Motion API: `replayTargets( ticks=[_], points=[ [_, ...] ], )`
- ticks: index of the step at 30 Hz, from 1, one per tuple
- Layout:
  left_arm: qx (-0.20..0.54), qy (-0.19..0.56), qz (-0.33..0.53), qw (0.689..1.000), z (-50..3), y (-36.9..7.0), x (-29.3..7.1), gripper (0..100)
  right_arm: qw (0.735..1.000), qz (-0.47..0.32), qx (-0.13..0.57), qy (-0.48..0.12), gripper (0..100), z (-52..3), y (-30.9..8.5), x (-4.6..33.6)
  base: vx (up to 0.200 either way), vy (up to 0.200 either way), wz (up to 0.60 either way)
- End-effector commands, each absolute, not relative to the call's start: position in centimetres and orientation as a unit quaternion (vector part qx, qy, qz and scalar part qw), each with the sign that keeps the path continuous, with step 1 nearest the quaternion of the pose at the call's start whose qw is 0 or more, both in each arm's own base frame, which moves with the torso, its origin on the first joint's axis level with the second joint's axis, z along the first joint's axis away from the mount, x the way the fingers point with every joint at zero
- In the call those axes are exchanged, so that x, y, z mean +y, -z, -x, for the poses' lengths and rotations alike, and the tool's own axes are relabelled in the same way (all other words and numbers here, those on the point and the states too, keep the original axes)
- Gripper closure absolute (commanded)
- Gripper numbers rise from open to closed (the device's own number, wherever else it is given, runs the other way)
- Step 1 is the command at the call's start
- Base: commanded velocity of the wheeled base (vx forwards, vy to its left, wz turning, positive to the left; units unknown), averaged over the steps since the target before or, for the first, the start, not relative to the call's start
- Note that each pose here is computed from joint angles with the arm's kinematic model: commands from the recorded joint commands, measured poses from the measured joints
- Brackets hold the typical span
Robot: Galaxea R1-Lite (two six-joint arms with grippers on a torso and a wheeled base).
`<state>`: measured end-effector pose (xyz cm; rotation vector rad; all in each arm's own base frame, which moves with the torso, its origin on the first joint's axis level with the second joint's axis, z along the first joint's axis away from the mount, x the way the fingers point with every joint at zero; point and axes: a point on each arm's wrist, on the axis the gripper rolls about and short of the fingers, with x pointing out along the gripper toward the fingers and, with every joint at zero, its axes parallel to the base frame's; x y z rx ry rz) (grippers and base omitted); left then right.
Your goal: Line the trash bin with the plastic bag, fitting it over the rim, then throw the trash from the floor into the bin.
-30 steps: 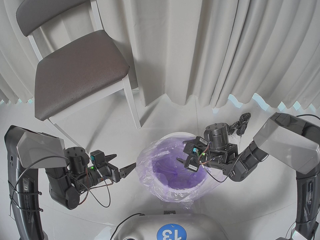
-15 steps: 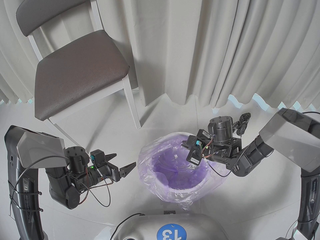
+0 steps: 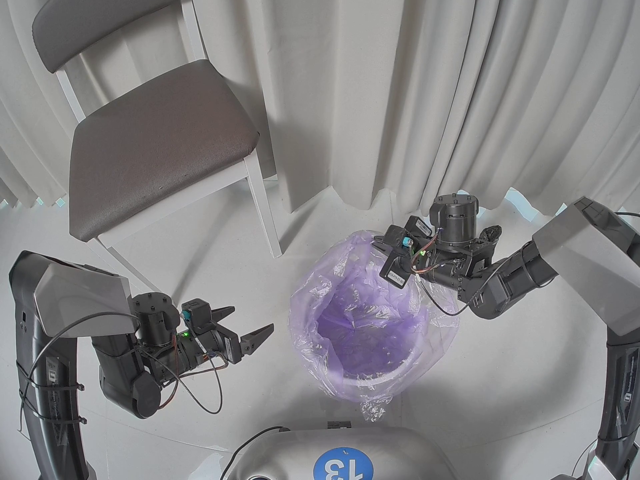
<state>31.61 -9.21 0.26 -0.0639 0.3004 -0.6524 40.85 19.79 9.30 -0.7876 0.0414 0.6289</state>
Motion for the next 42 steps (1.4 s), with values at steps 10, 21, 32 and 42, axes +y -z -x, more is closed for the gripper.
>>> replayTargets(
  ticks=[10, 21, 32, 42],
  points=[
    [0.137, 0.32, 0.031, 0.937, -31.8, -0.4, -9.3, 0, 0.877, 0.369, -0.02, -0.306, 0, -42.3, -8.7, 21.4, 0.0, 0.0, 0.0],
    [0.118, 0.31, 0.029, 0.943, -31.9, -1.4, -10.6, 0, 0.904, 0.283, -0.003, -0.32, 0, -39.7, -10.5, 21.1, 0.0, 0.0, 0.0],
    [0.087, 0.257, 0.065, 0.96, -32.3, -2.3, -15.2, 0, 0.92, 0.246, 0.091, -0.293, 0, -37.4, -12.3, 16.2, 0.0, 0.0, 0.0],
    [0.107, 0.242, 0.059, 0.963, -33.1, -0.2, -16.5, 0, 0.91, 0.268, 0.163, -0.27, 0, -37.0, -9.5, 12.5, 0.0, 0.0, 0.0]
  ],
)
